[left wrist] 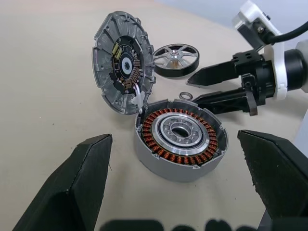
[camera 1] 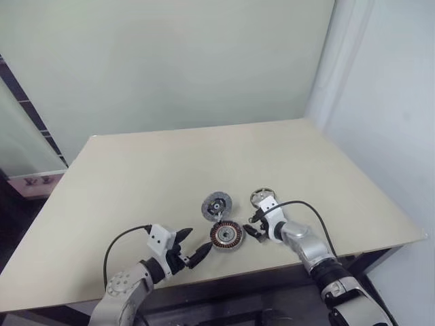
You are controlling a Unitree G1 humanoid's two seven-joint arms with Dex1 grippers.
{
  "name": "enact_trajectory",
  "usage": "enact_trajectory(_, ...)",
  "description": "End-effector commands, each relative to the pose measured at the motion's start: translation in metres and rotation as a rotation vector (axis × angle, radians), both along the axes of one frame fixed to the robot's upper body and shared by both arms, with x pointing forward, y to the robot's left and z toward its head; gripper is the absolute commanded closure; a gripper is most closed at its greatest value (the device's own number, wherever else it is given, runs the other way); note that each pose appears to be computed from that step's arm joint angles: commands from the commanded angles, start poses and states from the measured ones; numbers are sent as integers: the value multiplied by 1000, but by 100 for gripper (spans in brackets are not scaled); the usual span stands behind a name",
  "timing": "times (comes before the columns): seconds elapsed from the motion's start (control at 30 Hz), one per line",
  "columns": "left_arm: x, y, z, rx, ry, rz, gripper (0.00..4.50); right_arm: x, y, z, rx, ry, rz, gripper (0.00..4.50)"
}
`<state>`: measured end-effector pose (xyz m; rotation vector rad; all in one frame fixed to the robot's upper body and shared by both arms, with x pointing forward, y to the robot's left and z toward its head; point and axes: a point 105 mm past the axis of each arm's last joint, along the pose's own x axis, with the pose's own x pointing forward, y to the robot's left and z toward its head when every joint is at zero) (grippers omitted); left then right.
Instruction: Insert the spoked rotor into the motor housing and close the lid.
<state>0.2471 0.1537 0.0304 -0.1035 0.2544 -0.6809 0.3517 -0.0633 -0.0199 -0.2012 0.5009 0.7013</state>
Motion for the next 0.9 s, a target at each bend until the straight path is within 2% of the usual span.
enact_trajectory(0.03, 2, -1, 11, 9, -54, -12, 3, 11, 5, 17, 15, -64, 16, 0)
enact_trajectory(0.1, 2, -1, 10, 9, -55, -13, 3, 10, 6, 14, 11, -57, 21, 0)
enact_trajectory(0.17, 2, -1, 10, 10, -55, -14, 0, 10, 6, 13, 9, -56, 23, 37)
enact_trajectory(0.27, 3, -2, 9, 13, -55, -17, 0, 9, 6, 12, 6, -55, 25, 125)
enact_trajectory(0.43, 4, -3, 8, 14, -56, -21, 0, 9, 6, 11, 3, -57, 21, 314)
enact_trajectory(0.5, 4, -3, 8, 14, -57, -22, 0, 9, 5, 11, 2, -59, 20, 369)
enact_trajectory(0.7, 5, -4, 8, 13, -58, -21, 0, 11, 2, 16, 9, -81, 4, 368)
enact_trajectory(0.9, 8, 10, 8, 30, -60, 12, 0, 11, 10, 46, 64, -136, 39, 368)
